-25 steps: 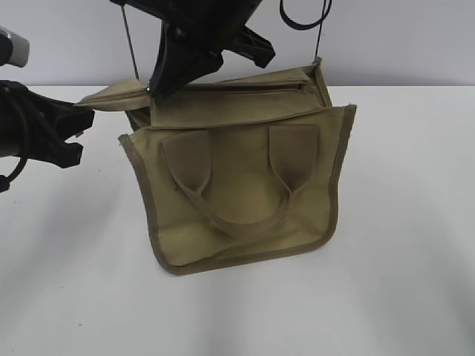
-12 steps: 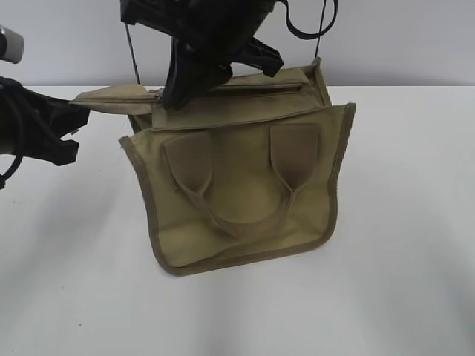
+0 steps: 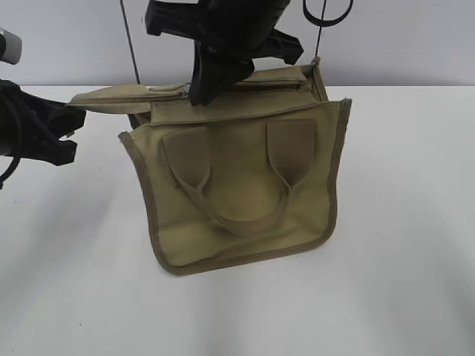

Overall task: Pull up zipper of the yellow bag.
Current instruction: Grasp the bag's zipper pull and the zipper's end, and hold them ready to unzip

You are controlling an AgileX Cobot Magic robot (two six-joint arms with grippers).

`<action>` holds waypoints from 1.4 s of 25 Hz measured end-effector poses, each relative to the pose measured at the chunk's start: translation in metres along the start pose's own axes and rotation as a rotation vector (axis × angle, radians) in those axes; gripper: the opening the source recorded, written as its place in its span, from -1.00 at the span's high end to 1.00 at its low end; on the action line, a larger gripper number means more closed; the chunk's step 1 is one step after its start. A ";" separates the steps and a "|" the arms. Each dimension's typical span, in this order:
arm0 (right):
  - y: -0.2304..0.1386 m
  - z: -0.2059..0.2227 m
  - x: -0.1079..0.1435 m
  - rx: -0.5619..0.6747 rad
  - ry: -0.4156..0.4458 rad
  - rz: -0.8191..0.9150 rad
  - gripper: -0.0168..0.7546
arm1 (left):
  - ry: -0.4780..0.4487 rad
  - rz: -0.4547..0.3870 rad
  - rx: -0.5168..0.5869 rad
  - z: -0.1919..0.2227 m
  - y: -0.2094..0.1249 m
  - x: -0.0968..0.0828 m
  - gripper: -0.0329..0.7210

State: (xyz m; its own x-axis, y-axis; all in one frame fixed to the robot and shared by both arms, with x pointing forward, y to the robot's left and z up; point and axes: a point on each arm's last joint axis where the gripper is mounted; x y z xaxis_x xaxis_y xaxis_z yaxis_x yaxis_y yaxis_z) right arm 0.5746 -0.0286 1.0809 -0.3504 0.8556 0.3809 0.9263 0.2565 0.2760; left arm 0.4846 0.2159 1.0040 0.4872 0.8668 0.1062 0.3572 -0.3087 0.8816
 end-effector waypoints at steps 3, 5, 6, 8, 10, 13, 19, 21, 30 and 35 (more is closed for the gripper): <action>0.005 -0.004 -0.014 -0.010 -0.011 0.026 0.99 | 0.001 -0.001 0.002 0.000 0.000 0.000 0.91; 0.007 -0.007 -0.021 -0.014 -0.022 0.031 0.99 | 0.004 -0.002 0.007 0.000 -0.001 0.000 0.91; 0.008 -0.008 -0.023 -0.015 -0.025 0.028 0.99 | 0.005 -0.002 0.009 0.000 -0.001 0.000 0.91; 0.008 -0.012 -0.025 -0.021 -0.030 0.025 0.99 | 0.006 -0.002 0.010 0.000 -0.001 0.000 0.91; 0.009 -0.017 -0.028 -0.031 -0.030 0.026 0.99 | 0.003 -0.002 0.006 0.000 -0.001 0.000 0.91; 0.011 -0.024 -0.036 -0.042 -0.031 0.040 0.99 | 0.003 -0.002 0.006 0.000 0.000 0.000 0.91; 0.013 -0.033 -0.047 -0.055 -0.039 0.056 0.99 | -0.001 -0.002 -0.003 0.000 0.001 0.000 0.91; 0.013 -0.033 -0.048 -0.054 -0.040 0.050 0.99 | -0.001 -0.002 -0.003 0.000 0.001 0.000 0.91; -0.015 -0.024 -0.067 0.011 -0.115 0.041 0.99 | -0.005 0.001 -0.009 0.000 0.001 -0.001 0.91; -0.014 -0.047 -0.085 -0.038 -0.154 0.069 0.99 | -0.001 -0.001 -0.002 0.000 0.001 0.000 0.91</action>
State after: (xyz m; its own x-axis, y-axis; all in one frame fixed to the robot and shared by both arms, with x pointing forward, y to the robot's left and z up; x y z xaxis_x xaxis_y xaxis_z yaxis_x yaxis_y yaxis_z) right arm 0.5846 -0.1268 1.0863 -0.2578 0.9303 0.2610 0.9405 0.1798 0.2882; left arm 0.4846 0.2154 1.0045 0.4878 0.8667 0.1046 0.3558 -0.3068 0.8828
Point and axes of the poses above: a point on each arm's last joint axis where the gripper is mounted, z pointing out along that axis toward the gripper, x along the wrist's bending axis when the last joint is at zero, y = z × x, and after that the axes turned 2 degrees about -z, right-handed
